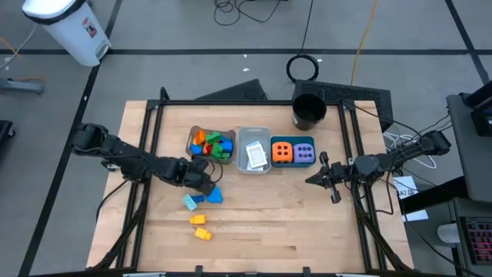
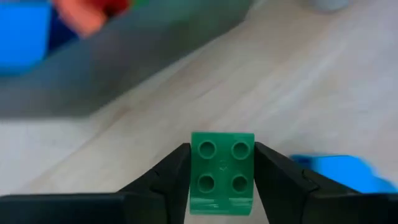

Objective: Pick & Place Toys
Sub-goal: Put the green game piece into the black bin

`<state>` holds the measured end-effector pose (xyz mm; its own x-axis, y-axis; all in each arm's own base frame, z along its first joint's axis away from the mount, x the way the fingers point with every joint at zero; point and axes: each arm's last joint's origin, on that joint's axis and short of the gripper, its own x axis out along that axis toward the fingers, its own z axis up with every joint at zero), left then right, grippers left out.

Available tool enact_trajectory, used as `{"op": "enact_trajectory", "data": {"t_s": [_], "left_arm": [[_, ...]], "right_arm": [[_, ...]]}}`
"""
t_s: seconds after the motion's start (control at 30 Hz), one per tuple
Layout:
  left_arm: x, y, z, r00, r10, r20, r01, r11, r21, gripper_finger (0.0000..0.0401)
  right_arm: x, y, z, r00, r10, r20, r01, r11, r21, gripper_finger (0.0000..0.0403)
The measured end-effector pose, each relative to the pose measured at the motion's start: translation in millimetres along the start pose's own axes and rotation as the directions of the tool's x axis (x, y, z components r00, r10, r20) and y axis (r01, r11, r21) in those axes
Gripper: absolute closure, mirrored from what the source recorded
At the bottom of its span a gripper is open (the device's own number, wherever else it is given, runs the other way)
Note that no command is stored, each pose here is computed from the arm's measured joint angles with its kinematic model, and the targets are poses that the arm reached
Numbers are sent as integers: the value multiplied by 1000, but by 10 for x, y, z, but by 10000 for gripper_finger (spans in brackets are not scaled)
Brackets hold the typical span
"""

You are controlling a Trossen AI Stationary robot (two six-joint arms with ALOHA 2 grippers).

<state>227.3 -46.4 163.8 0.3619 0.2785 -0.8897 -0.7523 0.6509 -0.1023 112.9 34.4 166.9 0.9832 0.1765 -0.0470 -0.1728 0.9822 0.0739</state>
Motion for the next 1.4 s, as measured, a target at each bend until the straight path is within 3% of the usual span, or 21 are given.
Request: {"op": "enact_trajectory", "data": {"t_s": [0.3,0.5,0.67,0.83,1.03,1.23,1.4], "left_arm": [[-352,-316,422,985,-137,102,121,982,144,257],[-612,-432,762,960,-193,202,153,968,201,238],[-807,-450,1050,937,-222,270,159,959,236,256],[-863,-340,1313,926,-194,323,125,967,224,256],[-734,-41,1539,943,-80,322,39,990,133,245],[-564,187,1628,958,-58,280,41,997,68,256],[-401,289,1613,956,-45,291,36,999,37,243]], "right_arm": [[0,0,0,1000,0,0,0,1000,0,399],[0,0,0,1000,0,0,0,1000,0,399],[0,0,0,1000,0,0,0,1000,0,399],[0,0,0,1000,0,0,0,1000,0,399],[0,0,0,1000,0,0,0,1000,0,399],[0,0,0,1000,0,0,0,1000,0,399],[0,0,0,1000,0,0,0,1000,0,399]]}}
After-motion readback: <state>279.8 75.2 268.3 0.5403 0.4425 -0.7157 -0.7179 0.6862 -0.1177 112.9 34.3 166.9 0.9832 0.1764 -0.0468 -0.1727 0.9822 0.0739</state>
